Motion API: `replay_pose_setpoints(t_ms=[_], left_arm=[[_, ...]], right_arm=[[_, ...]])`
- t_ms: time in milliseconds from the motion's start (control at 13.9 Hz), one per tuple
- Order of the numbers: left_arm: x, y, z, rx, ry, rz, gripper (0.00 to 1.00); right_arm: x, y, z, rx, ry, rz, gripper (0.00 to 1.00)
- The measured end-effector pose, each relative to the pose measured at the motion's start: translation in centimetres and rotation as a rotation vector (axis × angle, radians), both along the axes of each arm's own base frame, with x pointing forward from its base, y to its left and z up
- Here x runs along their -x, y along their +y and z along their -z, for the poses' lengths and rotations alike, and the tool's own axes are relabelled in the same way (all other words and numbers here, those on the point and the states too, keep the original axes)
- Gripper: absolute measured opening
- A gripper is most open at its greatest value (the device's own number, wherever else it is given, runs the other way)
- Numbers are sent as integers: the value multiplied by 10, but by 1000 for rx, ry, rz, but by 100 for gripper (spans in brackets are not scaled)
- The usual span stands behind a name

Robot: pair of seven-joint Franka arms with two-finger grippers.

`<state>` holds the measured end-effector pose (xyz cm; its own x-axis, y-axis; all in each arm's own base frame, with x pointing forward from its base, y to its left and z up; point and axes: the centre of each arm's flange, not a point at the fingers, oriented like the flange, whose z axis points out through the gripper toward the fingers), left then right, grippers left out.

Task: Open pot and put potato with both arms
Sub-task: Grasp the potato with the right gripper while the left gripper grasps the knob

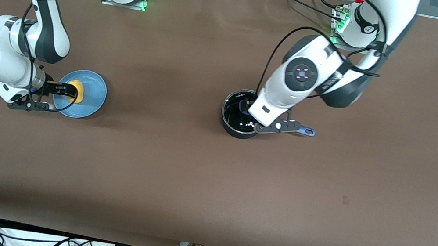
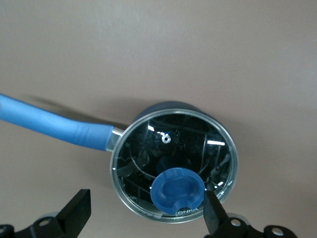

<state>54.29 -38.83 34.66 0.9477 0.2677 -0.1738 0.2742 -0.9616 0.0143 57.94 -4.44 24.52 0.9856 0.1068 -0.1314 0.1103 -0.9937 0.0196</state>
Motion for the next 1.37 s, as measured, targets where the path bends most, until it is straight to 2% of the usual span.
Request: replay_pose_setpoints(t_ms=[216,863,1078,1294,1366], left_arm=[[11,-18,29,-48,9,-16,100],[15,-36,46,-39,-3,-79,100],[15,-36,52,-41,4,-81,100],[15,-35,53,-42,5,-82,97],[15,-35,54,-42,6,-83,92]], right_arm=[[5,1,9,-1,-5,-3,100],[16,3,46,-9,-17,-43,100],[16,8,47,-13,-17,-56,96],[16,10,48,-14,-14,-59,62],[16,10,48,-14,-16,-60,57]])
